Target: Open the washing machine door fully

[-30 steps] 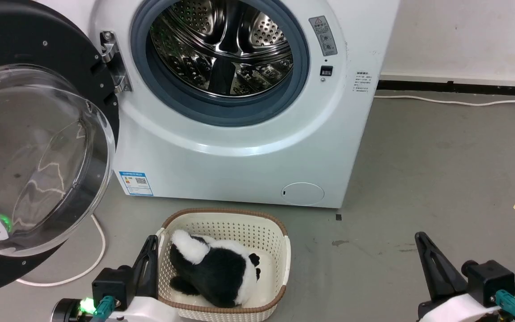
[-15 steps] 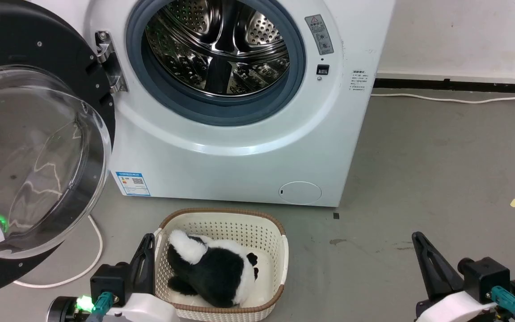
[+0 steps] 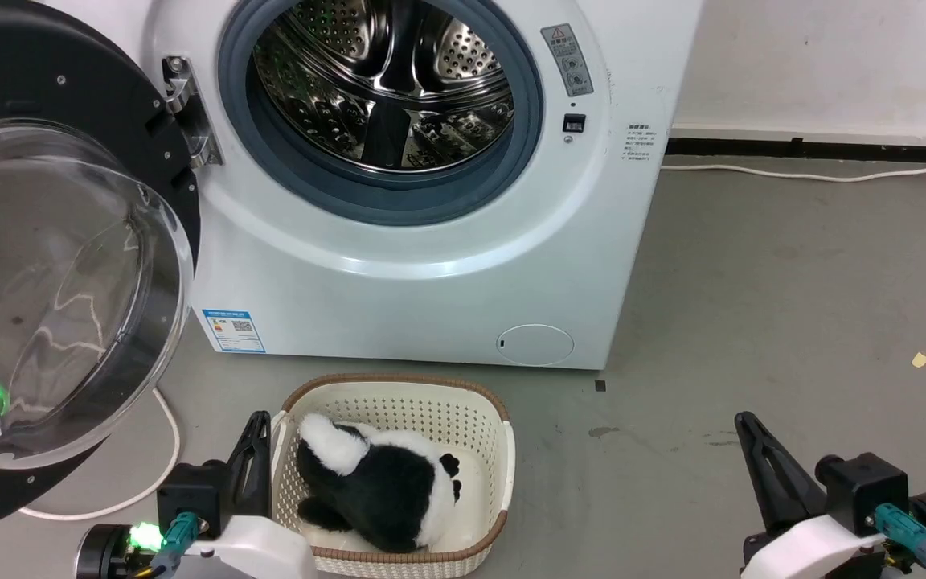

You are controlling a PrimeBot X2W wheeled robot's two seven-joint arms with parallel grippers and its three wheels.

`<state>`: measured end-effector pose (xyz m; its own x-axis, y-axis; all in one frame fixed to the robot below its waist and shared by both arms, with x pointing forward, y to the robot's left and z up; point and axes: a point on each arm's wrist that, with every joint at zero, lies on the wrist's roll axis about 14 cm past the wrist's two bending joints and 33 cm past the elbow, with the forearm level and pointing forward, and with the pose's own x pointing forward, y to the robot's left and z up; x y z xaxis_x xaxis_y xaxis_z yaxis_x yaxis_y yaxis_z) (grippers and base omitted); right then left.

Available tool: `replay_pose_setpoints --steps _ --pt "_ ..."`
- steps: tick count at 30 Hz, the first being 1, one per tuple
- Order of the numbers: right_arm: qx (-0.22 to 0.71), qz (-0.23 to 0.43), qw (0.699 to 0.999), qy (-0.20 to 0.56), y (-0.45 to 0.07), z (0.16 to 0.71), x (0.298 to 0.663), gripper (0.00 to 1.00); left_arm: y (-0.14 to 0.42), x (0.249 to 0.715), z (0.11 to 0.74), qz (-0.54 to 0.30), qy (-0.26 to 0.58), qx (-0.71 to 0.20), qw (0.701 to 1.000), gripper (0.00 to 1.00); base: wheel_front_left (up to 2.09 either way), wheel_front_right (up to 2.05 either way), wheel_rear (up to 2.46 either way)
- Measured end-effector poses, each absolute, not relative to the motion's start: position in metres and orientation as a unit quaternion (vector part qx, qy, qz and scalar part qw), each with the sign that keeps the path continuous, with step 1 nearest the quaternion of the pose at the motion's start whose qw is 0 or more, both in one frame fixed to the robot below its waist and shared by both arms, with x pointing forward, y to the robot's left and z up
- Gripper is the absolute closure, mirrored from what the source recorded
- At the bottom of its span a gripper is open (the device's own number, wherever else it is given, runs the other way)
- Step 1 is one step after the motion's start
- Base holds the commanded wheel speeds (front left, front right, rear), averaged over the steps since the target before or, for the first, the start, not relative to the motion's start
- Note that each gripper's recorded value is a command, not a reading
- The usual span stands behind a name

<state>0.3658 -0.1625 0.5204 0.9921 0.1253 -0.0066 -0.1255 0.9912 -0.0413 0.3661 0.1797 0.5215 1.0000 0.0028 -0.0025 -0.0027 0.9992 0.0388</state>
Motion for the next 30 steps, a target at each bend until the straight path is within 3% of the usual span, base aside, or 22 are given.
replay_pose_setpoints --steps 30 --pt "-0.023 0.065 0.998 0.009 -0.161 0.5219 0.3687 1.0 0.1789 0.3692 0.5216 0.003 0.01 0.02 1.0 1.0 0.0 0.0 0.0"
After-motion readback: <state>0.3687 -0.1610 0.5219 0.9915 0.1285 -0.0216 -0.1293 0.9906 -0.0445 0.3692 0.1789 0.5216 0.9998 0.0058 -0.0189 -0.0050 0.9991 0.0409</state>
